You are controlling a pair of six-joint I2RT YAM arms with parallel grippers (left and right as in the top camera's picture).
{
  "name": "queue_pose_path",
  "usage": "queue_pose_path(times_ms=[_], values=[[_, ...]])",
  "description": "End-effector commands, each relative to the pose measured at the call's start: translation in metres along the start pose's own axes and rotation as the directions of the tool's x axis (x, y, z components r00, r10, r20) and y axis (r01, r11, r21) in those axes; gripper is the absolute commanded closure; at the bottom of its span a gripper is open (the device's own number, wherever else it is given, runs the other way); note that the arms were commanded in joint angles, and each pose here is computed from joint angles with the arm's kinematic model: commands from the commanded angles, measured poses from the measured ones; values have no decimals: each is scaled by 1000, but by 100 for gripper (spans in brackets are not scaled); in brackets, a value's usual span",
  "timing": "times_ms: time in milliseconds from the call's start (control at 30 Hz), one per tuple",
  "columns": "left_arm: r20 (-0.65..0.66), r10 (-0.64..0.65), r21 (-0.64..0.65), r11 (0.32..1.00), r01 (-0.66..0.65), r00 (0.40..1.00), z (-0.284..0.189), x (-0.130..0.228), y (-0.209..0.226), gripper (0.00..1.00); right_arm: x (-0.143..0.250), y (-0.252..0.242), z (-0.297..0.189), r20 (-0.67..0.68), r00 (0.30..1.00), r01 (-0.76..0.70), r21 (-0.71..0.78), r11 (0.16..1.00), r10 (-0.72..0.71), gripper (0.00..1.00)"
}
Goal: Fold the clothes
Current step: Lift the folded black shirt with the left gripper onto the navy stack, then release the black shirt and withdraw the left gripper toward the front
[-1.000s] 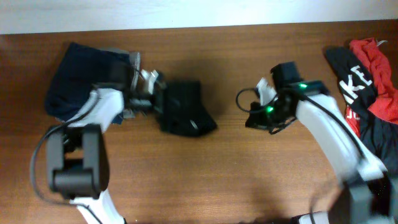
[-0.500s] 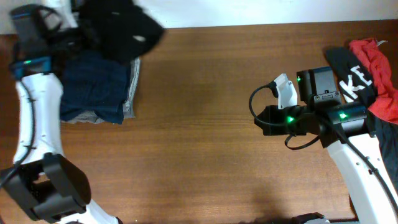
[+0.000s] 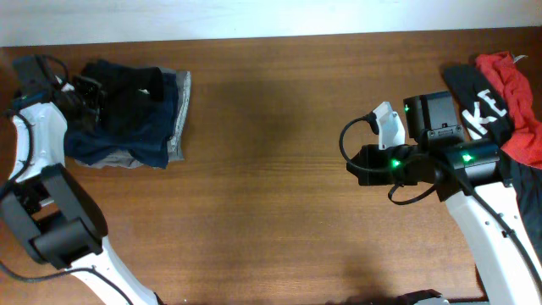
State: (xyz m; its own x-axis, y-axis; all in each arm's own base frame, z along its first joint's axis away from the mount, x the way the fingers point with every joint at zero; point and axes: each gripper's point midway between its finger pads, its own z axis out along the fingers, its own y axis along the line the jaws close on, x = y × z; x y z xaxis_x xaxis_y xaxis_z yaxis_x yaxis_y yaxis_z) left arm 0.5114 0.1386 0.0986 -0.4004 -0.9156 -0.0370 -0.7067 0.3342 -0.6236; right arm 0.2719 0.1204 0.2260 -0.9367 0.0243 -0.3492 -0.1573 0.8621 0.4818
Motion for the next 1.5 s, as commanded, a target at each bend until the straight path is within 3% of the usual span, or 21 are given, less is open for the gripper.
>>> queue_pose_path(times_ms=[0,67,100,133,167,200,300,467,633,667,767,800,900,933,967,1000,1067,1200,1400,1467], values=[[-41,-110,-83,991,106,993,14,10,23,99,-2,2,-4,20,1000,13,6,1000,-13,95],[-25,-116,-118,987,113,993,14,8,32,99,-2,1,-4,19,1000,12,6,1000,-12,95],[-26,-111,-117,987,107,993,13,7,32,82,-1,1,-4,17,1000,11,6,1000,-11,95],[-45,-93,-98,991,89,995,11,7,30,41,0,1,-4,13,1000,9,7,1000,-9,95],[-60,-85,-83,993,79,995,9,8,29,25,0,1,-4,12,1000,9,7,1000,-9,95],[-82,-81,-62,995,76,993,7,9,27,2,1,1,-4,10,1000,8,7,1000,-8,95],[-117,-69,-44,997,64,991,-23,9,31,1,1,1,-4,10,1000,8,7,1000,-8,95],[-20,16,-109,994,-18,1000,-94,-3,44,1,1,1,-4,10,1000,8,7,1000,-8,95],[5,252,-101,963,-250,968,-185,32,30,1,1,4,-7,20,1000,14,-3,1000,-14,95],[-6,338,-81,938,-337,941,-198,45,23,1,0,6,-10,33,999,21,-5,1000,-21,89],[-38,621,26,784,-621,783,-230,95,0,1,-12,20,-31,110,987,119,-13,993,-117,84],[-44,733,58,680,-731,679,-243,122,-7,1,-22,32,-52,183,962,206,-7,978,-202,81],[-30,887,126,460,-879,460,-278,193,-21,1,-36,59,-102,332,881,345,37,938,-337,63],[-14,930,138,366,-920,367,-296,223,-20,1,-37,68,-122,385,849,370,57,927,-363,53],[0,946,112,323,-940,325,-307,234,-18,1,-36,72,-132,412,831,382,65,922,-373,41],[29,966,52,256,-965,257,-323,246,-12,1,-33,78,-145,444,809,397,72,915,-386,1],[102,985,-65,147,-987,140,-358,262,-1,1,-23,84,-159,476,784,411,80,908,-397,1],[275,961,-165,86,-982,38,-410,280,12,1,-9,88,-173,505,761,424,88,901,-407,1],[408,913,-199,66,-978,-22,-443,295,17,1,-8,87,-172,497,767,421,86,903,-405,1],[504,861,-136,7,-991,-64,-453,310,-4,1,-10,86,-169,490,774,417,84,905,-402,1]])
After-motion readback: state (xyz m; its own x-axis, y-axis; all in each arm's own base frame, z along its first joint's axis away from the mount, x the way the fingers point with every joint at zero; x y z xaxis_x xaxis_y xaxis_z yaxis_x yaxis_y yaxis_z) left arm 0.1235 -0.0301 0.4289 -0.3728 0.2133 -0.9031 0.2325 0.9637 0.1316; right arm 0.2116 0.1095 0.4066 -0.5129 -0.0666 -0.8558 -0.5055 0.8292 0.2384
